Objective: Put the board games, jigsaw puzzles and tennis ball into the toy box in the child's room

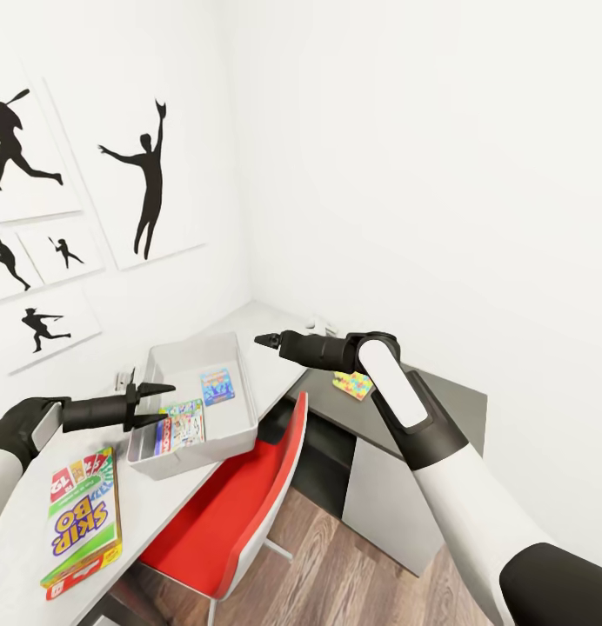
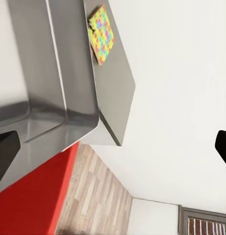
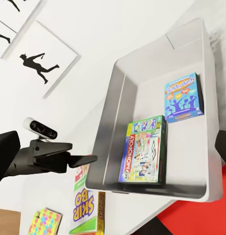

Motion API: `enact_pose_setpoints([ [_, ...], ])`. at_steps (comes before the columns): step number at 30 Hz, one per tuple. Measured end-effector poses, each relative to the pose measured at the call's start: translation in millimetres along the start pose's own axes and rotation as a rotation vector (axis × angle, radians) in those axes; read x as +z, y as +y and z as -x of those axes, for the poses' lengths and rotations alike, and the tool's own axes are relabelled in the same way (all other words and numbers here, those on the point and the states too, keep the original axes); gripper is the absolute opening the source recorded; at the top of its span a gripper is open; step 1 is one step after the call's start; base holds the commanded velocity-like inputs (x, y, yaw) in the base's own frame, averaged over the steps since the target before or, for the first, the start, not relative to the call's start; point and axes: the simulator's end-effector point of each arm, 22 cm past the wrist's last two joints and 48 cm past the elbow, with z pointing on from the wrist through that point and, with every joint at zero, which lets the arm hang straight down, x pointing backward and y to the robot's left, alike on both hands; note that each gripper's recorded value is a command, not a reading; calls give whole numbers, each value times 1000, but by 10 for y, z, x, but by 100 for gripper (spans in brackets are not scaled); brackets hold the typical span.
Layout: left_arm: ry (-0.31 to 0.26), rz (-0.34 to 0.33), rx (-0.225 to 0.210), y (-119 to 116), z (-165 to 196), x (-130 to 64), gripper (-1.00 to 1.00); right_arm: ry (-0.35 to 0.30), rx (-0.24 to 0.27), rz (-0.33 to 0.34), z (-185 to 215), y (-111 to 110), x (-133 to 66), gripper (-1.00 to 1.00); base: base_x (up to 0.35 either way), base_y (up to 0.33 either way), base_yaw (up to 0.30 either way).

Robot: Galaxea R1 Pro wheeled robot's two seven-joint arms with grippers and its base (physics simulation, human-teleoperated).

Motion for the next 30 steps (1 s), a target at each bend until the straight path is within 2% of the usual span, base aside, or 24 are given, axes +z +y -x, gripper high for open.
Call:
enact_pose_setpoints([
  [30, -19, -31, 39, -286, 33, -117, 100, -29, -37, 11, 120, 241, -154, 100, 0, 0, 0],
])
